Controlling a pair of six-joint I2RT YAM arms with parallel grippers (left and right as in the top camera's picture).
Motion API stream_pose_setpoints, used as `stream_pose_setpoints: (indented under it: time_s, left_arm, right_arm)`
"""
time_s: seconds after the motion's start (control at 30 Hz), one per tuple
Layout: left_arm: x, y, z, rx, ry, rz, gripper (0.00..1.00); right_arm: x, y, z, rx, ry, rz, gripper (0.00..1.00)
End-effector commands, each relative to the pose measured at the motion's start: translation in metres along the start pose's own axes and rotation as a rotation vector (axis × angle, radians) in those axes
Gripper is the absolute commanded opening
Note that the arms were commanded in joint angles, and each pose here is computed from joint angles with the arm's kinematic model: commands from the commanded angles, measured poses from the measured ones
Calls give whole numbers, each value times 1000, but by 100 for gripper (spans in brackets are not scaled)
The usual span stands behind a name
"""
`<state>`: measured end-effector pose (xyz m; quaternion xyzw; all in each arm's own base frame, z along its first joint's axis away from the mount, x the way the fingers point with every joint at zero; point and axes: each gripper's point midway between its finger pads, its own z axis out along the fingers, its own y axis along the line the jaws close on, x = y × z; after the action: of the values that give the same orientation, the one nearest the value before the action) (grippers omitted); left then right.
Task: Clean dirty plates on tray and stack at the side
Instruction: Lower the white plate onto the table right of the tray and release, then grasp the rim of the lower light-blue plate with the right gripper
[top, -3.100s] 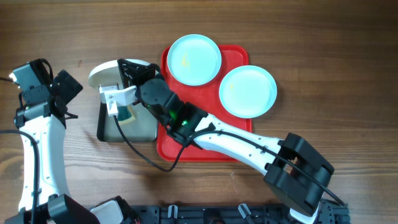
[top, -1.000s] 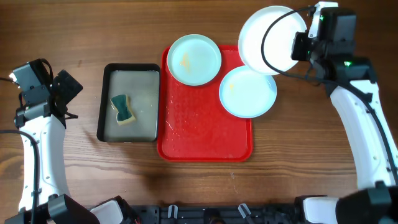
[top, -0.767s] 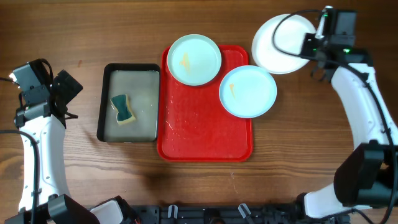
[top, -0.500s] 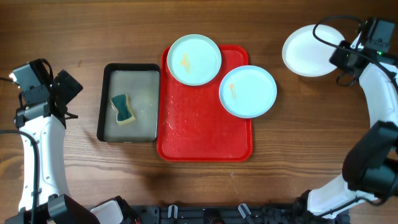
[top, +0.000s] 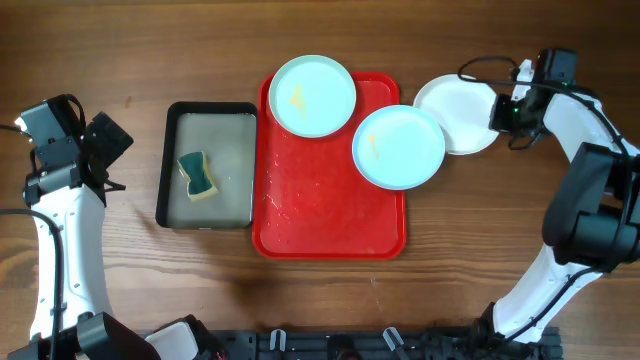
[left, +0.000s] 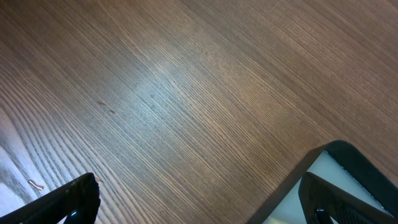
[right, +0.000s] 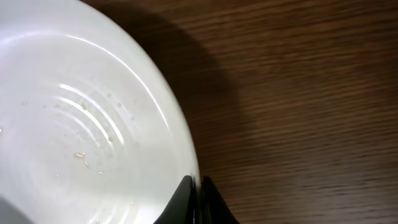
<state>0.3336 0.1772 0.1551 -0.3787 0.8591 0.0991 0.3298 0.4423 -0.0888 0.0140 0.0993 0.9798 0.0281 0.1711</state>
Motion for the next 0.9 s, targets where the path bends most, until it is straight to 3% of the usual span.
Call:
stream_pose_setpoints:
  time_s: [0.0,0.17,0.23,0.27,0.43,0.5,0.87]
  left_arm:
    - [-7,1,-4,0,-21,-16,100]
    - [-7,1,-4,0,-21,-16,100]
    - [-7,1,-4,0,-21,-16,100]
    - [-7,1,-4,0,-21,-16,100]
    - [-7,1,-4,0,-21,-16,100]
    - [-7,1,-4,0,-21,-16,100]
    - [-7,1,-4,0,-21,-16,100]
  right_arm:
    - [9,7,7,-8,34,-46,11]
    - [8,18,8,-48,30,-65,10]
    - [6,22,7,-47,23,-102,30]
    - [-1,23,0,-51,4,-103,33]
    - [-33,72,-79,-280,-103,-130,33]
    - [-21,89,-94,-298,-72,-156,33]
    - [53,119,-56,-110,130,-336,32]
